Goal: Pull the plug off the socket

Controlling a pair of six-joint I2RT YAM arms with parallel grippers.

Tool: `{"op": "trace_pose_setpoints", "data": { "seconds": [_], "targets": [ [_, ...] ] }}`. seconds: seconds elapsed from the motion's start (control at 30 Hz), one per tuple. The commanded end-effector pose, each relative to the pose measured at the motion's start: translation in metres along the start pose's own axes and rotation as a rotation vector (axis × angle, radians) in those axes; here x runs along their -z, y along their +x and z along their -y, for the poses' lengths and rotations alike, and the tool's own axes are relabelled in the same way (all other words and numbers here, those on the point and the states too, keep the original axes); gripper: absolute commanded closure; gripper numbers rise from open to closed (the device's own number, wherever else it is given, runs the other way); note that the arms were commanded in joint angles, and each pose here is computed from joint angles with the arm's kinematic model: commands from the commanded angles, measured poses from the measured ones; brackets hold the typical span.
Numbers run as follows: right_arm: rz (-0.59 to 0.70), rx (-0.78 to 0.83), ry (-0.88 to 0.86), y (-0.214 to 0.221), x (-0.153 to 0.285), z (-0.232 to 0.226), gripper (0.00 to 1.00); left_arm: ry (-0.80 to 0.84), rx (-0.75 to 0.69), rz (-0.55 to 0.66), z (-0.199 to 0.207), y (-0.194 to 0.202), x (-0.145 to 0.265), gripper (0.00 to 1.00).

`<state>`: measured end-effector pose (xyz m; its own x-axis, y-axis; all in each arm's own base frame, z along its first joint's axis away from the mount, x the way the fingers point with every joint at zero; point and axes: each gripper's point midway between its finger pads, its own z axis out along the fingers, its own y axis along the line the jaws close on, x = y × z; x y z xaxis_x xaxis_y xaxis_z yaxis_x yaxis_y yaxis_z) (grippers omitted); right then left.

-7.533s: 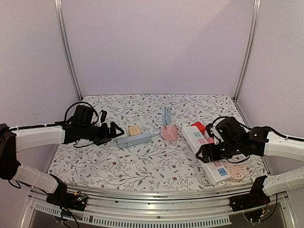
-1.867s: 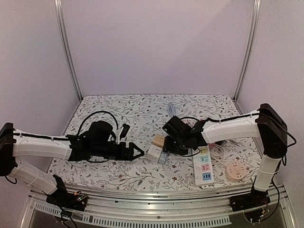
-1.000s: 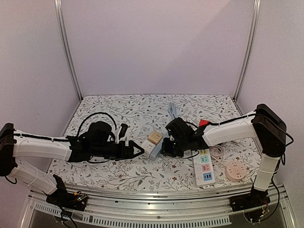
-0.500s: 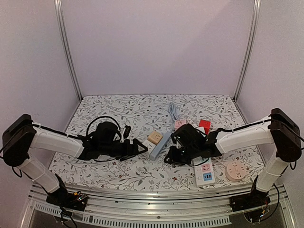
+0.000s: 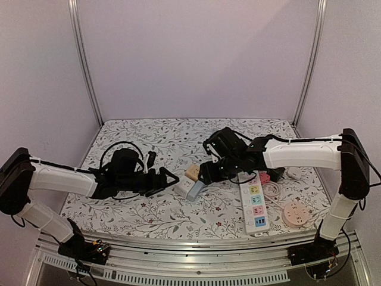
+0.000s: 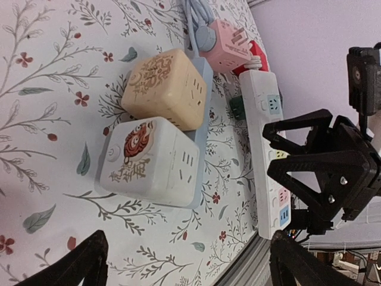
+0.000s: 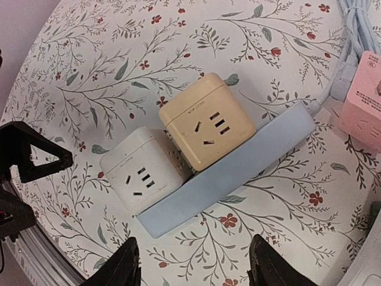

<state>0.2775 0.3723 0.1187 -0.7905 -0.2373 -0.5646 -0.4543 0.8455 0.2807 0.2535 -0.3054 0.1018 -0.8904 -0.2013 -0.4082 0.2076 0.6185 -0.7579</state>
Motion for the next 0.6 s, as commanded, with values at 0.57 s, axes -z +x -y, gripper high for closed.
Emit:
{"op": "trace_pose_setpoints", "data": {
  "seconds": [0.57],
  "targets": [
    [-0.158,0.414,0.057,-0.027,-0.079,0.013,0.24,-0.088,0.029,0.033,-0.029,0.006,0.032,0.07]
  ]
}}
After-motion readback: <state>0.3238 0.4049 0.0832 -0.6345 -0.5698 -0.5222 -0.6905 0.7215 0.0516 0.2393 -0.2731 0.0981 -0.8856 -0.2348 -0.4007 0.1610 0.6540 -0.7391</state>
